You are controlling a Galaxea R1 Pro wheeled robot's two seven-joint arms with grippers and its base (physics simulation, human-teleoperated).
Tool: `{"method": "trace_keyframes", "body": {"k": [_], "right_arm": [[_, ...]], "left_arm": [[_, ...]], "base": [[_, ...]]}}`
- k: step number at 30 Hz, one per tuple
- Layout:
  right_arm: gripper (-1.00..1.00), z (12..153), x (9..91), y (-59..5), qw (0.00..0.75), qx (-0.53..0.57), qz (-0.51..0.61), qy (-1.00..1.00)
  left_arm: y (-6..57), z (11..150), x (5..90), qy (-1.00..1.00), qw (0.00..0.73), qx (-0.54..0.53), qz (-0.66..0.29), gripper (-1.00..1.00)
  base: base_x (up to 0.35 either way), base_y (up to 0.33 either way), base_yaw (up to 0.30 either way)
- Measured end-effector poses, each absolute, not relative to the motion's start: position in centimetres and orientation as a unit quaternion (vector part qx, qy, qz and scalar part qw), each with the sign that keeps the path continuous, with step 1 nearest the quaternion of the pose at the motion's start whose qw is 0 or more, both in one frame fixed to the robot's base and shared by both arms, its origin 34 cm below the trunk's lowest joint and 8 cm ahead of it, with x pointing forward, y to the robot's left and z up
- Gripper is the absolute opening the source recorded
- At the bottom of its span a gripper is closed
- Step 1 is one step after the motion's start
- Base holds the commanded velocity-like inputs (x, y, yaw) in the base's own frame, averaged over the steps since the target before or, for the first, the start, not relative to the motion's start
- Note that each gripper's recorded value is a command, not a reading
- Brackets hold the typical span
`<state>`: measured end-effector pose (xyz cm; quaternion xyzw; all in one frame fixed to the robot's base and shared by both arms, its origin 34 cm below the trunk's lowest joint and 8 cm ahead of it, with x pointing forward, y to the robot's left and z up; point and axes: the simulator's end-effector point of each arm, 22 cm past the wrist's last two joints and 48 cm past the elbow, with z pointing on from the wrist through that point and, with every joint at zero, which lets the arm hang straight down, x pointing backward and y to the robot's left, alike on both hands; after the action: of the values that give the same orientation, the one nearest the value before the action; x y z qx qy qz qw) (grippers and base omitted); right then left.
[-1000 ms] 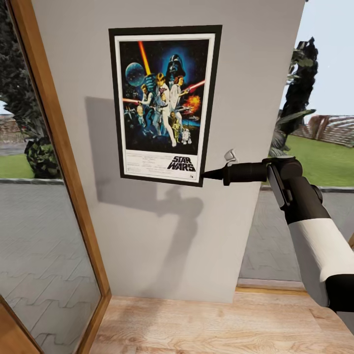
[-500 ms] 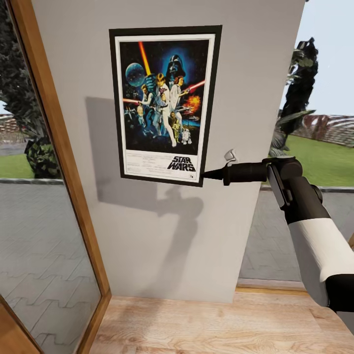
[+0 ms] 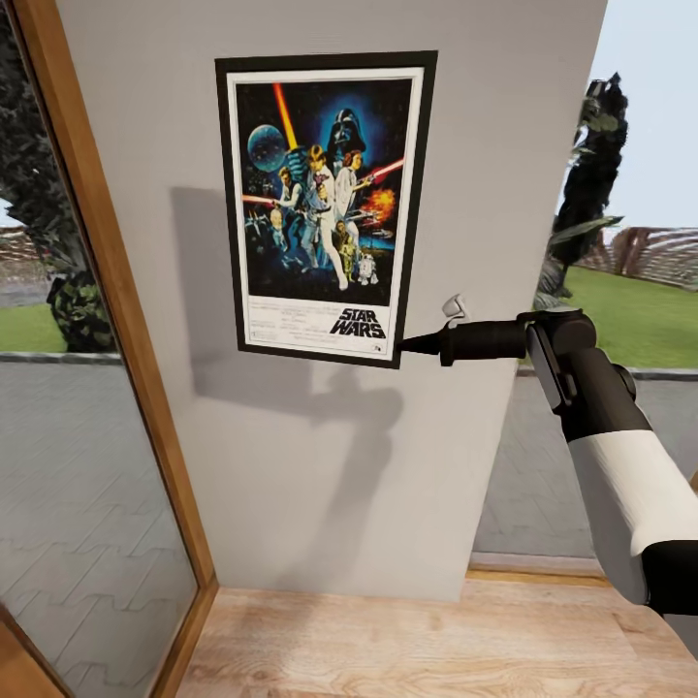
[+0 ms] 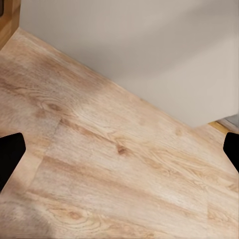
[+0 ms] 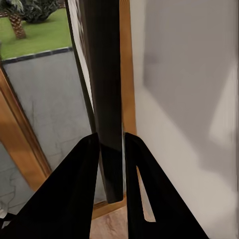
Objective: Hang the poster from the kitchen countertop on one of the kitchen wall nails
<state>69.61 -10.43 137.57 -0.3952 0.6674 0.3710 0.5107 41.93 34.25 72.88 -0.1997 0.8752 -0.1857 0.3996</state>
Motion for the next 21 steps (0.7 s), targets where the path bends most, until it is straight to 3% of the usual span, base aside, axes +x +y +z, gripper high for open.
{"method": "trace_keyframes", "body": {"k": [21], "right_arm": [[-1.0, 137.65, 69.55, -10.43, 0.511, -0.395, 0.372, 0.666]], "left_arm": [[34.68, 72.96, 41.91, 0.876, 0.4, -0.199, -0.183, 1.0]], "base": [[0.1, 0.0, 0.0]]}}
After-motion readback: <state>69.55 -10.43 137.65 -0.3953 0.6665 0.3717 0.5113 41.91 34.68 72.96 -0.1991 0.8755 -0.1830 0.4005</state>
